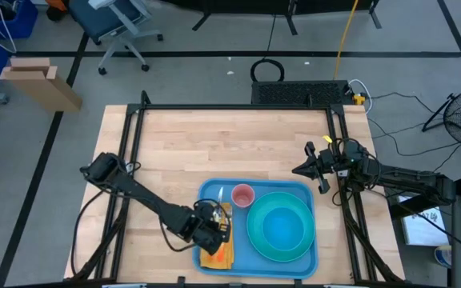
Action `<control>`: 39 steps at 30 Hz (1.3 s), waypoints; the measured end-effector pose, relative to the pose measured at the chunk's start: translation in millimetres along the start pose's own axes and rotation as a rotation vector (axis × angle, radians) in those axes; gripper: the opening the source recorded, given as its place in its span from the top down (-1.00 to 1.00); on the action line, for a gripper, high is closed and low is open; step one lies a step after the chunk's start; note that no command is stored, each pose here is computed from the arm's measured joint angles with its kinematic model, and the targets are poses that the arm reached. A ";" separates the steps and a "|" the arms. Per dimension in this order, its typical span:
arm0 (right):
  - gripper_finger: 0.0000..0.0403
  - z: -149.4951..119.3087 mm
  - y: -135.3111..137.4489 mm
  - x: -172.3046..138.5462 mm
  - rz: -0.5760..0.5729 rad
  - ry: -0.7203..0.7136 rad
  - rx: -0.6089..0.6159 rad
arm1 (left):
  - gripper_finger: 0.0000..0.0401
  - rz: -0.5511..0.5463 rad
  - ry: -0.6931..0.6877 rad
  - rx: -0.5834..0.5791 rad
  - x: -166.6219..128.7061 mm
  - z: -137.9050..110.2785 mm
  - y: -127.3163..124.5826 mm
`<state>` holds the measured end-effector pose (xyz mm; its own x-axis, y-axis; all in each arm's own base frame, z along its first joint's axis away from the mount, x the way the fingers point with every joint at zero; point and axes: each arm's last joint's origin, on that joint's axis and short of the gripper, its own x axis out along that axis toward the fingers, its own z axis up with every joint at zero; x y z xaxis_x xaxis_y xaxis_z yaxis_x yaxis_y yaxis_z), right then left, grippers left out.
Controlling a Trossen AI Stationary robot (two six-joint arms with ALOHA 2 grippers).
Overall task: Set up tray
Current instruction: Put the yellow knife on top of the yellow napkin to the left of the orange spoon
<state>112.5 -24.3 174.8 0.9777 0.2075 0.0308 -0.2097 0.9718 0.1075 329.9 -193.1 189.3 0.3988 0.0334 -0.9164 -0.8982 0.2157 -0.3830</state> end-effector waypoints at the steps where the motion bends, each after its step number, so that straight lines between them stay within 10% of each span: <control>1: 1.00 -0.2 0.0 0.0 0.000 0.002 0.002 | 0.72 -0.002 -0.010 -0.011 -0.3 -1.0 0.5; 39: 1.00 -2.3 -0.3 0.0 -0.001 0.021 -0.002 | 0.72 0.090 0.015 -0.171 29.1 -57.5 26.3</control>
<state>112.5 -24.3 172.5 0.9780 0.2084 0.0095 -0.2083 0.9724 0.1055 307.3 -242.6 145.9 0.3133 0.0300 -0.9492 -0.9491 0.0431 -0.3119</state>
